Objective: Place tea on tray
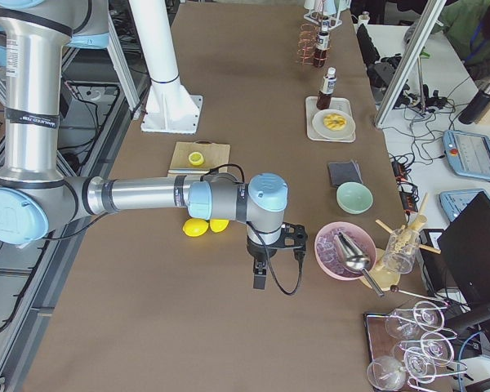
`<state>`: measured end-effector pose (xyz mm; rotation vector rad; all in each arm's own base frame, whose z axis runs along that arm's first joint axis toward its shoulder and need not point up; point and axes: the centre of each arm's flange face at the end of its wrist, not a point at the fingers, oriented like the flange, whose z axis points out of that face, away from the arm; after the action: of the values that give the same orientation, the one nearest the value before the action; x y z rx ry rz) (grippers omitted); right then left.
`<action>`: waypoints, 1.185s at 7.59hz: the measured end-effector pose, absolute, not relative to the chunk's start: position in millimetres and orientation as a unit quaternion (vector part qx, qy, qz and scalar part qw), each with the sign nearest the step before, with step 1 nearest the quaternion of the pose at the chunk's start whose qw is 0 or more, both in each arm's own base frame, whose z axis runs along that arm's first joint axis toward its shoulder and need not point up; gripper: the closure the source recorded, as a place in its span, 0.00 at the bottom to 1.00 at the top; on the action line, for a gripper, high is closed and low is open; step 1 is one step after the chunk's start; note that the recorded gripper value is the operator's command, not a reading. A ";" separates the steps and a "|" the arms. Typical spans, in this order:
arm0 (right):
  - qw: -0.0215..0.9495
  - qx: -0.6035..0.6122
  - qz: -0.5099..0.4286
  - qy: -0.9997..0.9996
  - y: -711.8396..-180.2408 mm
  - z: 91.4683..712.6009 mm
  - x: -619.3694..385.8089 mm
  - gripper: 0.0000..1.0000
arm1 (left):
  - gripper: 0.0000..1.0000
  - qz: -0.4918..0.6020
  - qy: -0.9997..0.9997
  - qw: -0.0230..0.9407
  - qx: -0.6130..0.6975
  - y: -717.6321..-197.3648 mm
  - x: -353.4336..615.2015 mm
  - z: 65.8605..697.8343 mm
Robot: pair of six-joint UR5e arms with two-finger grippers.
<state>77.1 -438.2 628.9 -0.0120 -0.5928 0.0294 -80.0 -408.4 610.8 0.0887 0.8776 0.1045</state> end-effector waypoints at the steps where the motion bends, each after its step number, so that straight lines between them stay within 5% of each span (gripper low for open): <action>1: 0.957 -0.009 0.014 -0.290 -434.2 632.7 77.3 0.00 | 0.01 0.051 0.425 0.903 0.043 -407.7 -80.0 611.3; 9: 0.958 -0.002 0.012 -0.286 -430.5 628.4 77.7 0.00 | 0.01 0.050 0.425 0.903 0.042 -406.4 -80.3 612.3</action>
<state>77.7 -430.5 628.4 -0.0049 -0.5811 0.0250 -80.3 -406.4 612.3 0.0871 0.8778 0.1032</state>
